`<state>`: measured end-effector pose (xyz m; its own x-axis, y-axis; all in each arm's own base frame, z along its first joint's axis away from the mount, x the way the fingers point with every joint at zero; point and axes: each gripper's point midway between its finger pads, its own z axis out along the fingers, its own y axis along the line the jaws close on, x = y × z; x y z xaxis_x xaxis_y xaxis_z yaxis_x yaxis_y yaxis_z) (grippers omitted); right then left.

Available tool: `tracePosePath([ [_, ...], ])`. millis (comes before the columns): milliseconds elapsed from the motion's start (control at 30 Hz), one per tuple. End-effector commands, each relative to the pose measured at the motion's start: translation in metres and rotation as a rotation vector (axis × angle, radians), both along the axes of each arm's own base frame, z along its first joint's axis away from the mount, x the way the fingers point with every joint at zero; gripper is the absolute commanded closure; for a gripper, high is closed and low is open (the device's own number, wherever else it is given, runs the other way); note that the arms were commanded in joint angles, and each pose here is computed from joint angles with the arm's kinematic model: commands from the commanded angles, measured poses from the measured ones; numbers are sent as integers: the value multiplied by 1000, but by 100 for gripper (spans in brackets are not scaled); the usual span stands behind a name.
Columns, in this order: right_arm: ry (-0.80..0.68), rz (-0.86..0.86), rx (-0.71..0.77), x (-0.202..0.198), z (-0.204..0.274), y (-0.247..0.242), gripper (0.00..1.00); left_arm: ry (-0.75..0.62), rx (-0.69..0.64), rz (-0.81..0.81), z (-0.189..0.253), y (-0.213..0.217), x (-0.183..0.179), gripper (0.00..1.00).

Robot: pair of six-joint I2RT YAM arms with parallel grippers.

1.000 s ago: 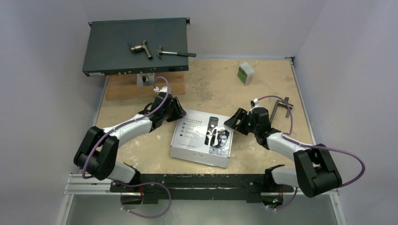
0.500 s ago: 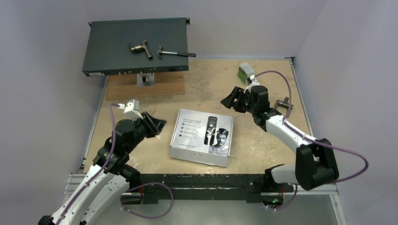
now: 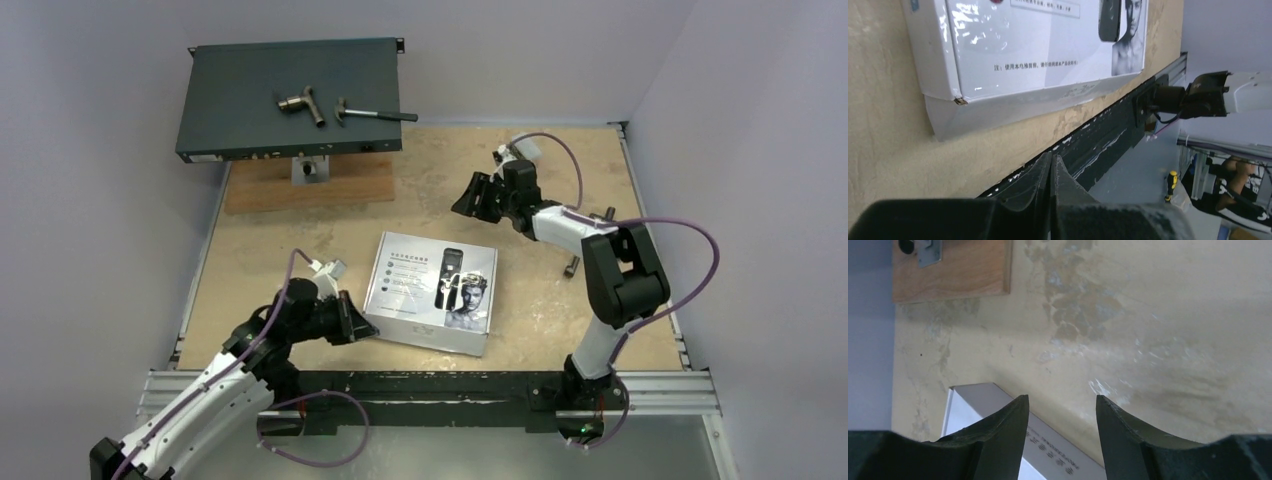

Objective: Sort the hair-cutting tools
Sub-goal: Adjust the storage box at the center of the board.

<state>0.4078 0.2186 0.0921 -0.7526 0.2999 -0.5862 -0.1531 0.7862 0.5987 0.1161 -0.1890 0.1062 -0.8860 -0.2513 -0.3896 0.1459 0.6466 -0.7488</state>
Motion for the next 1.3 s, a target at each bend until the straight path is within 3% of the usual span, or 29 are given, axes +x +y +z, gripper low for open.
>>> tracePosePath([
  [0, -86, 142, 28, 14, 26, 41, 49, 43, -65, -107, -5, -22, -17, 100],
  [300, -14, 249, -10, 2, -11, 64, 52, 83, -19, -148, -42, -41, -22, 100],
  [667, 53, 299, -33, -31, -38, 76, 54, -20, -6, 1, -61, -59, 26, 100],
  [1267, 217, 428, -33, -102, -85, 89, 64, -41, -68, 154, -102, -77, 60, 100],
])
